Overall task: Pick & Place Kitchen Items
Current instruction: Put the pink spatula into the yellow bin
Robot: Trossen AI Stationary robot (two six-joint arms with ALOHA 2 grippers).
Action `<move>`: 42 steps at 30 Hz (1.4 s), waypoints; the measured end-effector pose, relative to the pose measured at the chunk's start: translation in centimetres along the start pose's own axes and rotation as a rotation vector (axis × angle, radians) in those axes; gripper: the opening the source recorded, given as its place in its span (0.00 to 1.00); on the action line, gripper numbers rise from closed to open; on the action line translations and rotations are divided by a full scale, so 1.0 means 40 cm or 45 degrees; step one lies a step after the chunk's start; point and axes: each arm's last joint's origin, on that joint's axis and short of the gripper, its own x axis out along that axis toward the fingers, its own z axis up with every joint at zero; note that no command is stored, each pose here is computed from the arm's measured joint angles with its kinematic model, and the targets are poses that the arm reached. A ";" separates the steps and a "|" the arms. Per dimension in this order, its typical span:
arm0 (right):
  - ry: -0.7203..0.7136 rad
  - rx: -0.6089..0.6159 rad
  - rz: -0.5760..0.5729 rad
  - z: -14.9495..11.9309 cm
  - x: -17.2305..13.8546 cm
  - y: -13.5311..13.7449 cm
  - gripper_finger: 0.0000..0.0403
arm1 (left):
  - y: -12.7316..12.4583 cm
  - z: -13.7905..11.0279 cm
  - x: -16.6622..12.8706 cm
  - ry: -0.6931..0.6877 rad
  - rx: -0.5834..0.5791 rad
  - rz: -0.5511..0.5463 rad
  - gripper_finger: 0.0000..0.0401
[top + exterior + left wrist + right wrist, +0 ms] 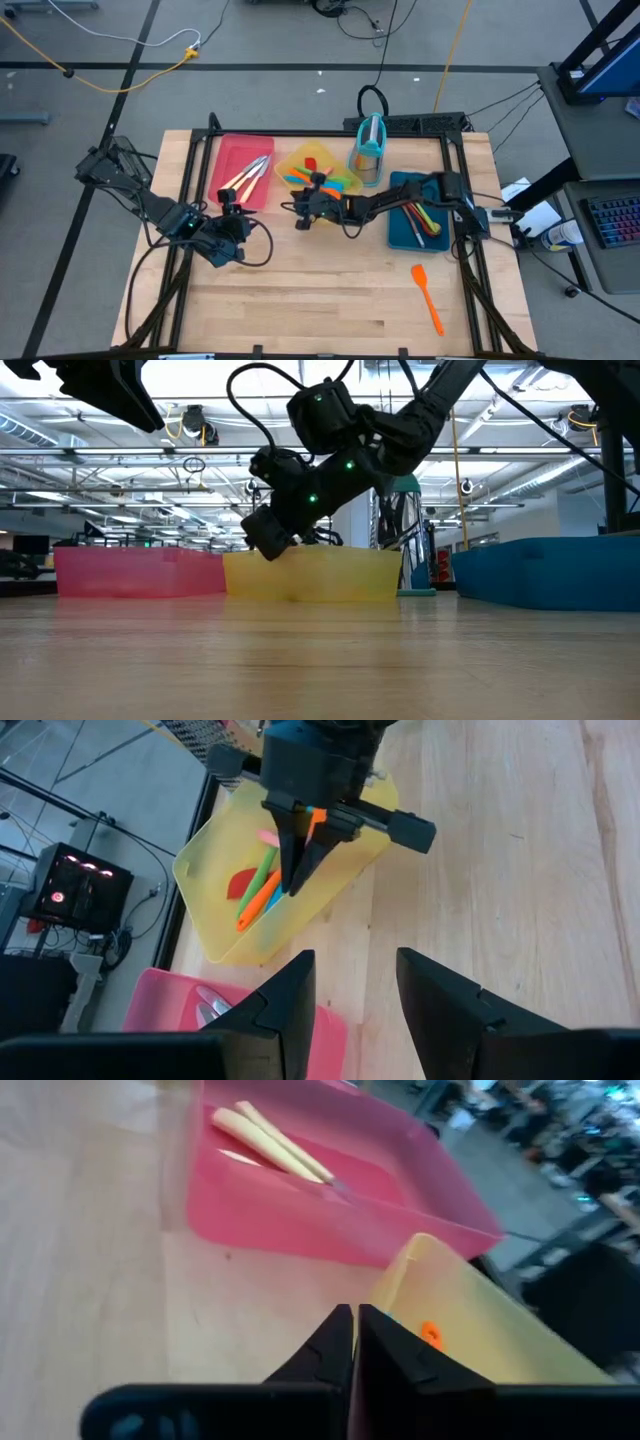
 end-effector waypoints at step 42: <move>-0.555 0.374 -0.205 0.050 -0.046 -0.201 0.01 | -0.001 -0.001 0.000 0.007 -0.055 -0.018 0.36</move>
